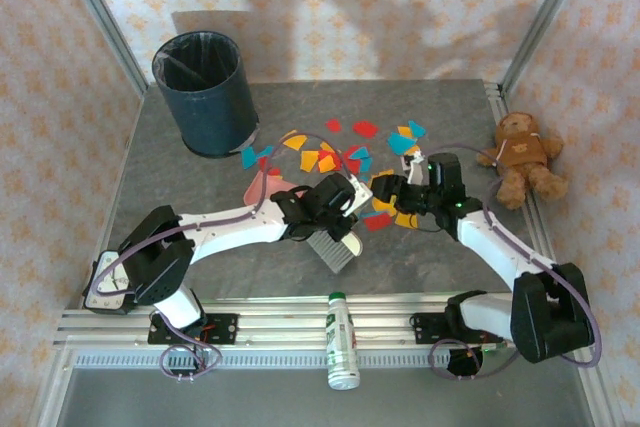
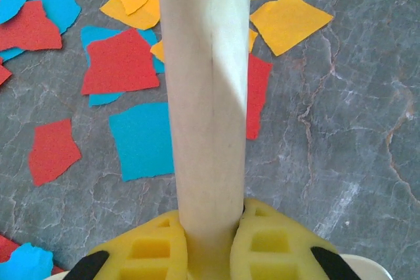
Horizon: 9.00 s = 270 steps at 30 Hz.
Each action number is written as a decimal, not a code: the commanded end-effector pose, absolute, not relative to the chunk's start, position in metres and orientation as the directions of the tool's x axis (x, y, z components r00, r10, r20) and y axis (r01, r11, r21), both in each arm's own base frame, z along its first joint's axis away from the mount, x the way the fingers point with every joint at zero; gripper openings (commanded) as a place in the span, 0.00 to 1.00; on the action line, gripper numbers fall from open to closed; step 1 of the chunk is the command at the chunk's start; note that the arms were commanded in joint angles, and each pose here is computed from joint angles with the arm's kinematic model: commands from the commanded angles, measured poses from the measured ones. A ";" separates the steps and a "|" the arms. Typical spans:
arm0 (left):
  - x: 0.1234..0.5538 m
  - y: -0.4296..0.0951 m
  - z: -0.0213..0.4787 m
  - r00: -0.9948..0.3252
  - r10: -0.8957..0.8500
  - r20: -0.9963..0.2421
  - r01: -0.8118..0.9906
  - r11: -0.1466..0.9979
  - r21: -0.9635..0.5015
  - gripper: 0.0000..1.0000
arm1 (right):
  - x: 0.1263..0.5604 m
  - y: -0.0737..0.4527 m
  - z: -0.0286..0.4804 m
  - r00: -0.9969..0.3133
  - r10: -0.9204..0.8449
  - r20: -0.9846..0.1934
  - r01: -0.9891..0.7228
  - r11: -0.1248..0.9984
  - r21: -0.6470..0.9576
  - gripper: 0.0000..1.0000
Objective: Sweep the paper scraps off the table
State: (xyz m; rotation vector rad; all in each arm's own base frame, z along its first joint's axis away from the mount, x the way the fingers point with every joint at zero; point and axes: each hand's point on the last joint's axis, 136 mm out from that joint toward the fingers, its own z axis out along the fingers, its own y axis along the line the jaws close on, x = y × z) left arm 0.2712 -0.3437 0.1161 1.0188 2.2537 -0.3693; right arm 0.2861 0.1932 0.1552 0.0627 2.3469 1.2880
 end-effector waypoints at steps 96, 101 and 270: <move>0.276 -0.110 0.041 -0.967 0.165 -0.194 0.148 0.984 0.102 0.44 | 0.310 0.126 0.218 -0.712 0.368 -0.598 -0.104 0.787 0.609 0.00; 0.275 -0.110 0.041 -0.968 0.177 -0.177 0.159 0.981 0.110 0.37 | 0.310 0.126 0.218 -0.712 0.369 -0.597 -0.104 0.785 0.610 0.00; 0.202 -0.243 0.096 -0.331 0.942 0.050 0.942 0.333 -0.044 0.00 | 0.299 0.049 0.220 -0.568 0.443 -0.694 0.076 0.867 0.492 0.00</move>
